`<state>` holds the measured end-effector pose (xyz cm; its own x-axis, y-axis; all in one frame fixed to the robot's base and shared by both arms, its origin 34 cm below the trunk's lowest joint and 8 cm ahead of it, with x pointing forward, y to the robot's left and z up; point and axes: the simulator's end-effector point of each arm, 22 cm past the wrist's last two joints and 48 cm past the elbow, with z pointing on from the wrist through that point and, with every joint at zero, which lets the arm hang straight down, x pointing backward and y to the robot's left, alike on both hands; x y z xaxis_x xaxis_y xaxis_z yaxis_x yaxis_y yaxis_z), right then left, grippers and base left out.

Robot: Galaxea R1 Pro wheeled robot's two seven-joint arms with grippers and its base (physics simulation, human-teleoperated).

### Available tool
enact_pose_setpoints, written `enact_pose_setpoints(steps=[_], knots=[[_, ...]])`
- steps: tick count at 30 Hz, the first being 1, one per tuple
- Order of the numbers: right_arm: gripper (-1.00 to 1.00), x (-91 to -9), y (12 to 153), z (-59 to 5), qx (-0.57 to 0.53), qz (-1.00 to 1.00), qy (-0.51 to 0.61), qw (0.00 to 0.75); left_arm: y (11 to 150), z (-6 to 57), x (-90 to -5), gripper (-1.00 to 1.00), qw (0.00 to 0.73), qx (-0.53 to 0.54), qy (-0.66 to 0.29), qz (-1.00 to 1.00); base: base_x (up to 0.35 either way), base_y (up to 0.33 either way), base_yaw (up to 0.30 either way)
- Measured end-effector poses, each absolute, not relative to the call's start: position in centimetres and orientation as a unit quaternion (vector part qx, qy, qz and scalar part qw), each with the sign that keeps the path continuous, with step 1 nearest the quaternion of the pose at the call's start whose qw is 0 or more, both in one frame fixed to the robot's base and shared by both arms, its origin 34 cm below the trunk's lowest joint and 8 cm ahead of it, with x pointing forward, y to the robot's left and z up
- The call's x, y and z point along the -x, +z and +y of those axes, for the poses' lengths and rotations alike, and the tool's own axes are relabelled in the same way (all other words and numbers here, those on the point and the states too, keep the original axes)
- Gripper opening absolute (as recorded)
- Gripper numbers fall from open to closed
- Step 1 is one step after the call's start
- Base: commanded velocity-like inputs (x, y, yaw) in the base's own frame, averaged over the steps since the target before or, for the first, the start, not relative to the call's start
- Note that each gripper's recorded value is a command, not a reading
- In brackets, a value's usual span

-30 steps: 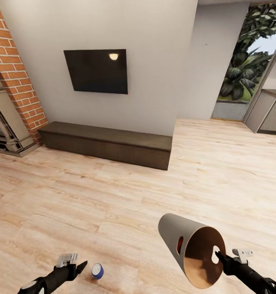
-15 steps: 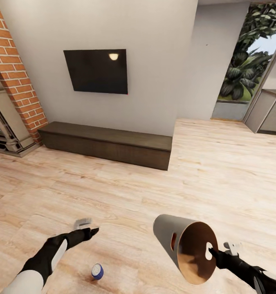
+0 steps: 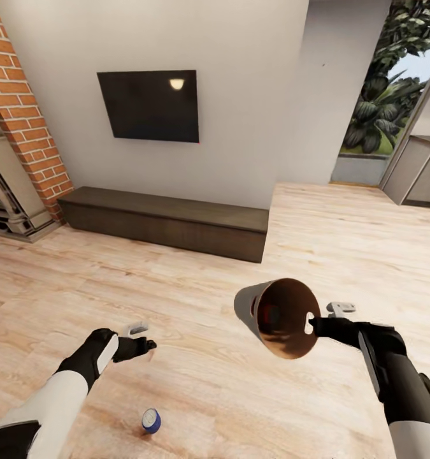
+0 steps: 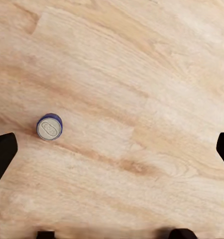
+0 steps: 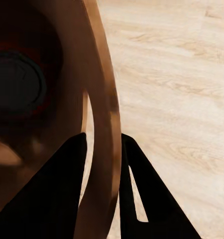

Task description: Put the three can of soda from the living room inside the tash can in the kitchen.

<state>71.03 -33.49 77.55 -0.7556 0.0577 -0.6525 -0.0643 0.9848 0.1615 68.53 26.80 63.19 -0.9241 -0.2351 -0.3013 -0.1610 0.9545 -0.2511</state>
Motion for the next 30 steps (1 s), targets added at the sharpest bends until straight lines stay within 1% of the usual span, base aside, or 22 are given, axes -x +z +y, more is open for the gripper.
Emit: enact_pose_setpoints(steps=[3, 5, 10, 12, 14, 16, 20, 25, 30], knots=[[-1.0, -72.6, 76.7, -34.7, 0.003, 0.939, 0.055, 0.34, 62.0, 27.3, -67.5, 1.0, 0.134, 0.108, -0.092, 0.981, 0.0, 0.0, 0.0], [-1.0, -74.1, 76.1, -34.6, -0.005, 0.943, 0.059, 0.327, 61.2, 27.7, -66.9, 1.0, 0.118, 0.111, -0.078, 0.984, 0.0, 0.0, 0.0], [-1.0, -78.5, 80.9, -34.0, -0.001, 0.937, 0.057, 0.345, 60.0, 27.9, -66.7, 1.0, 0.113, 0.113, -0.071, 0.985, 0.0, 0.0, 0.0], [-1.0, -78.4, 80.5, -33.5, -0.004, 0.944, 0.063, 0.324, 59.4, 28.0, -66.6, 1.0, 0.111, 0.112, -0.068, 0.985, 0.0, 0.0, 0.0], [-1.0, -78.9, 81.0, -34.6, -0.003, 0.948, 0.04, 0.315, 58.9, 28.1, -66.5, 1.0, 0.109, 0.111, -0.065, 0.986, 0.0, 0.0, 0.0], [-1.0, -79.5, 81.6, -35.4, -0.001, 0.947, 0.022, 0.321, 58.4, 28.2, -66.4, 1.0, 0.108, 0.111, -0.064, 0.986, 0.0, 0.0, 0.0], [-1.0, -80.8, 82.5, -34.9, -0.008, 0.945, 0.041, 0.326, 57.4, 28.2, -66.3, 1.0, 0.105, 0.111, -0.063, 0.986, 0.0, 0.0, 0.0], [-1.0, -81.2, 81.8, -36.2, -0.002, 0.946, 0.007, 0.324, 56.1, 28.2, -66.0, 1.0, 0.101, 0.111, -0.062, 0.987, 0.0, 0.0, 0.0], [-1.0, -81.3, 80.7, -35.5, -0.004, 0.946, 0.023, 0.322, 54.8, 28.2, -65.6, 1.0, 0.095, 0.111, -0.062, 0.987, 0.0, 0.0, 0.0]])
